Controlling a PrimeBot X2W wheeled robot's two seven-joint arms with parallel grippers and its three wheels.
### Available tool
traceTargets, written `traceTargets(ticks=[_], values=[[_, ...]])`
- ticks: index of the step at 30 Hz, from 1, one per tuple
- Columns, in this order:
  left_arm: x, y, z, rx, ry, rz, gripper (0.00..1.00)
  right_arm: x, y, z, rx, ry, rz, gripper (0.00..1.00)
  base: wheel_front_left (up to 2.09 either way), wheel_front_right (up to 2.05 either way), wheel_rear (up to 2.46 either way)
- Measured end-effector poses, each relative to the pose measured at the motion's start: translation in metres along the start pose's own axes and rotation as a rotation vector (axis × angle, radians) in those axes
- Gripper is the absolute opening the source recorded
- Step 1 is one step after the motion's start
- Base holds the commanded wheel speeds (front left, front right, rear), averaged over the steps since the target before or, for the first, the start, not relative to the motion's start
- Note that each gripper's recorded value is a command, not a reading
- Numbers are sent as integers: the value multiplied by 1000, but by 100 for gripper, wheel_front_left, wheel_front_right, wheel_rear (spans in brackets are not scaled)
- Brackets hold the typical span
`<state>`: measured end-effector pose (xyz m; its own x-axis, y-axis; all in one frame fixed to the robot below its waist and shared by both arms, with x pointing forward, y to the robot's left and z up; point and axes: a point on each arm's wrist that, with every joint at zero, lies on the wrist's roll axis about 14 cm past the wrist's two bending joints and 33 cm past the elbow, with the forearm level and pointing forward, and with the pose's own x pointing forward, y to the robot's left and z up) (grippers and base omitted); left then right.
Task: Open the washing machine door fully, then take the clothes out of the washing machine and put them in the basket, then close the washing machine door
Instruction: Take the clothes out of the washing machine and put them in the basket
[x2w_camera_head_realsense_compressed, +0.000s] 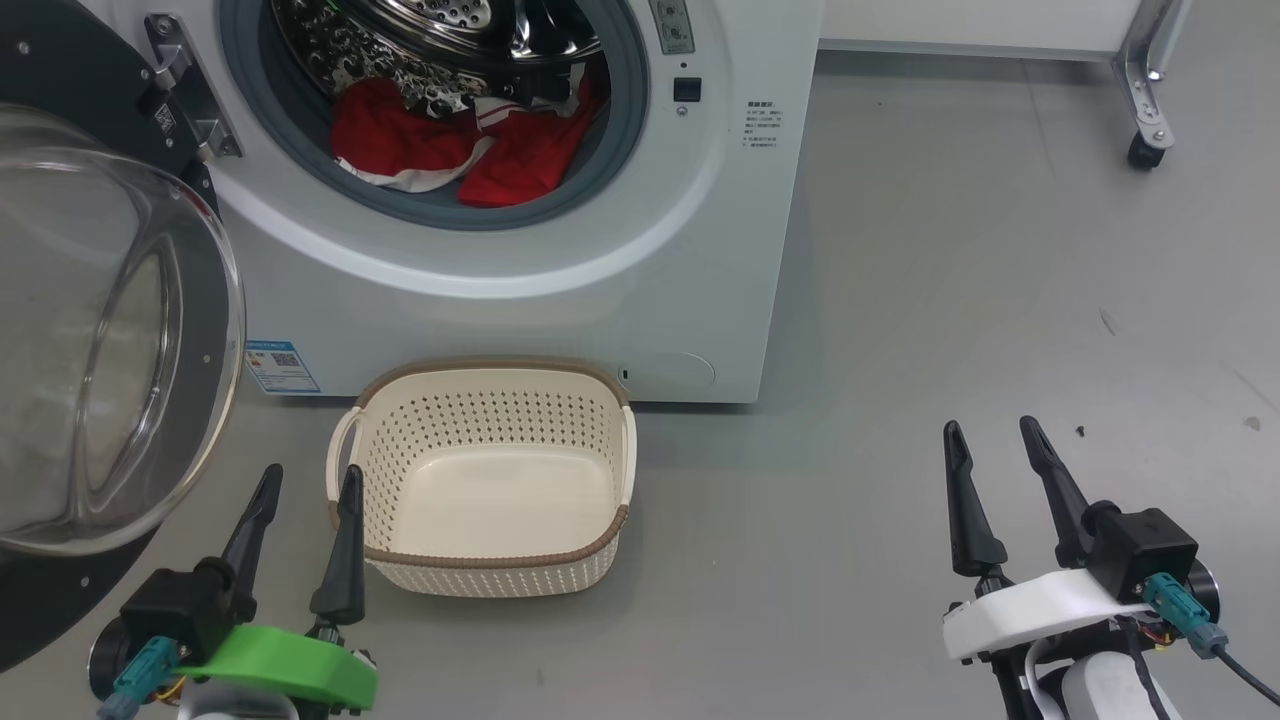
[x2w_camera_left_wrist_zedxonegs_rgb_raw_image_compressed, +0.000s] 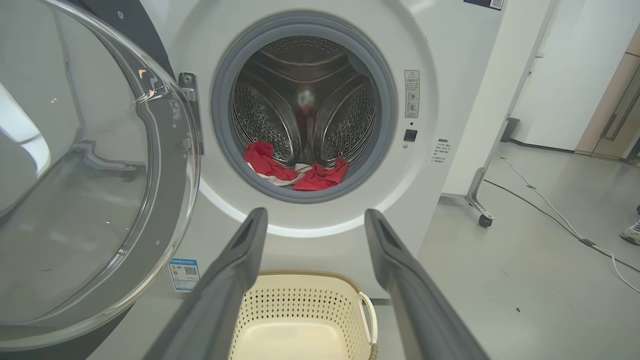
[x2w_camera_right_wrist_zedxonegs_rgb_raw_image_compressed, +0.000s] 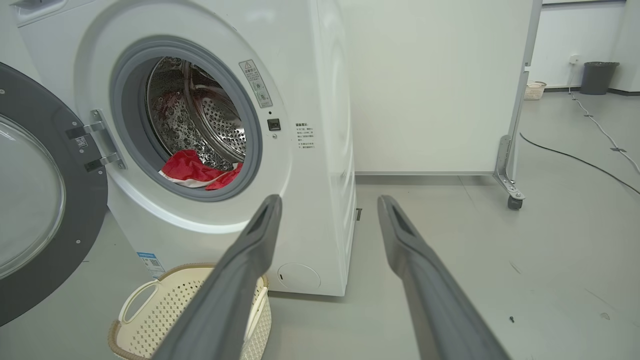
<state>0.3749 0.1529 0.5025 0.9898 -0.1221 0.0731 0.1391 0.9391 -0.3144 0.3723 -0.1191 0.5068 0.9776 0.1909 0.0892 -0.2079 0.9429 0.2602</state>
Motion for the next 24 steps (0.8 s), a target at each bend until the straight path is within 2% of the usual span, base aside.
traceTargets(ticks=[11,24], values=[[1,1,3,23,-7,-9,100,2,0,-5,4,15,2,100,114,-132,17],[2,2,-1,30,4,-7,100,3,0,-10,7,30,1,100,80,-80,0]])
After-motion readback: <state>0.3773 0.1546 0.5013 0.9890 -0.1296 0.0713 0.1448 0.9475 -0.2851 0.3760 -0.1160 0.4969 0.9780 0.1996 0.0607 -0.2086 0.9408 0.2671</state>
